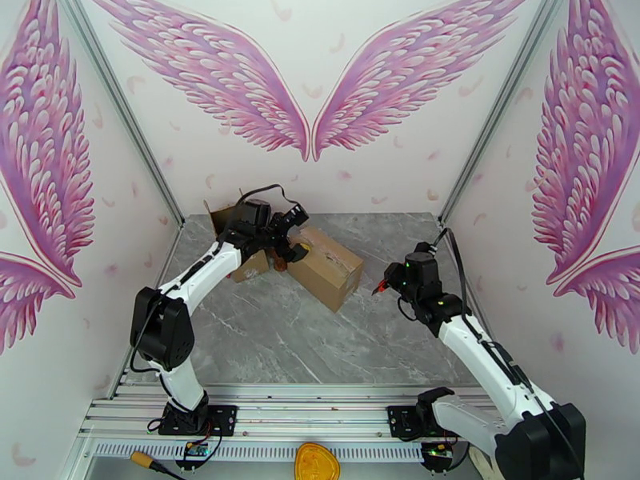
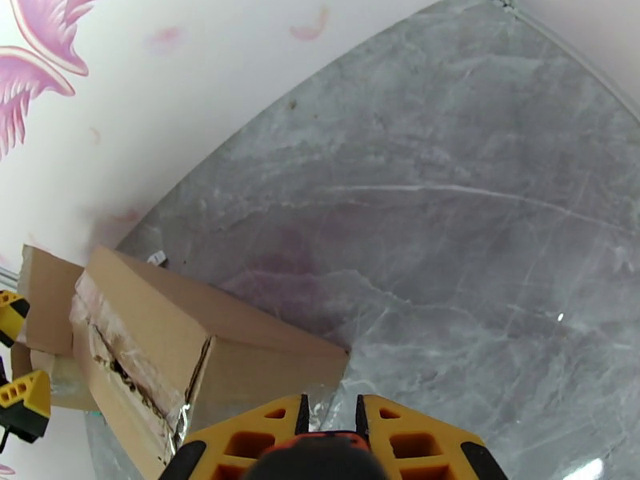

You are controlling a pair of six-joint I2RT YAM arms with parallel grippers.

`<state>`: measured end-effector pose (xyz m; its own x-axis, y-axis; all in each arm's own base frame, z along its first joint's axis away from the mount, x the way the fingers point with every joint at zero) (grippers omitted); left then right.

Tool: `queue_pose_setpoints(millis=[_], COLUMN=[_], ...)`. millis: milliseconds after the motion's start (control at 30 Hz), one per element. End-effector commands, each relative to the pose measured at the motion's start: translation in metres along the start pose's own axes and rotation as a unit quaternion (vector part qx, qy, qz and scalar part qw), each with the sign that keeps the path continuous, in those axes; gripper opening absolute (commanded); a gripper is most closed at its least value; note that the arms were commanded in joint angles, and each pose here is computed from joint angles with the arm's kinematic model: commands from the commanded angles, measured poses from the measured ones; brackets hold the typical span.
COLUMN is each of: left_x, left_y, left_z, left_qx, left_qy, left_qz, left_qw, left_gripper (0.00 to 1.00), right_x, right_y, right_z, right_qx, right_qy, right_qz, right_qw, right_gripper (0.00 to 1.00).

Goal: Unpack the express box

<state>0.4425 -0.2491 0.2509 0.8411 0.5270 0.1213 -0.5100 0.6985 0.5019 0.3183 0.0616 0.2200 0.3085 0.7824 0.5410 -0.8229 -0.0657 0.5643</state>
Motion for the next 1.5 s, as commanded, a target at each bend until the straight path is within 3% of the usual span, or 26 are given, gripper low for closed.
queue_pose_setpoints(millis=[0, 200, 400, 567, 667, 800, 900, 1000, 1100, 1233, 1467], left_x=[0.016, 0.005, -0.02, -0.048, -0.053, -0.067, -0.098, -0.12, -0.132, -0.146, -0.154], left_y=[-0.003, -0.009, 0.003, 0.009, 0.022, 0.044, 0.05, 0.047, 0.032, 0.007, -0.02], left_z=[0.002, -0.024, -0.029, -0.028, -0.023, -0.013, -0.014, -0.013, -0.006, 0.0, 0.002], left_qx=[-0.007, 0.016, 0.014, 0.033, 0.046, 0.03, 0.014, 0.003, 0.011, 0.011, 0.006], left_qy=[0.132, 0.222, 0.242, 0.223, 0.166, -0.032, -0.204, -0.308, -0.373, -0.419, -0.434], left_qz=[-0.003, -0.023, -0.034, -0.04, -0.002, 0.038, -0.008, -0.059, -0.094, -0.116, -0.121], left_qw=[0.991, 0.975, 0.97, 0.973, 0.985, 0.998, 0.979, 0.95, 0.923, 0.901, 0.893], left_gripper=[0.99, 0.99, 0.97, 0.98, 0.99, 0.99, 0.99, 0.99, 0.99, 0.99, 0.99], right_x=[0.017, 0.043, 0.053, 0.041, 0.025, 0.016, 0.007, 0.001, 0.002, 0.004, 0.004], right_y=[0.001, -0.013, -0.017, -0.015, -0.007, 0.013, 0.022, 0.025, 0.023, 0.022, 0.021], right_z=[0.005, 0.008, 0.023, 0.036, 0.042, 0.042, 0.037, 0.032, 0.028, 0.027, 0.032], right_qx=[-0.024, -0.024, -0.041, -0.065, -0.079, -0.112, -0.131, -0.143, -0.147, -0.163, -0.184], right_qy=[-0.015, 0.01, 0.055, 0.024, -0.015, -0.08, -0.132, -0.158, -0.168, -0.187, -0.198], right_qz=[0.032, 0.054, 0.043, 0.047, 0.045, 0.077, 0.099, 0.118, 0.134, 0.157, 0.163], right_qw=[0.999, 0.998, 0.997, 0.997, 0.996, 0.987, 0.978, 0.97, 0.965, 0.956, 0.949], right_gripper=[0.0, 0.0, 0.0, 0.0, 0.0, 0.0, 0.0, 0.0, 0.0, 0.0, 0.0])
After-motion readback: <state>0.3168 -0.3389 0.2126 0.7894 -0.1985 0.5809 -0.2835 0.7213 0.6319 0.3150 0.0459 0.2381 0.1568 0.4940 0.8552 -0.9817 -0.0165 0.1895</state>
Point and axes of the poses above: each hand's point on the last joint's axis, 136 mm out from that joint toward the fingers, its own y axis back along the fingers, its own x axis along the line the jaws close on, z = x × y, the point moved 3 cm from there along y, back along the fingers, and after that the axes turned 3 degrees about -y, right-handed, at the moved point
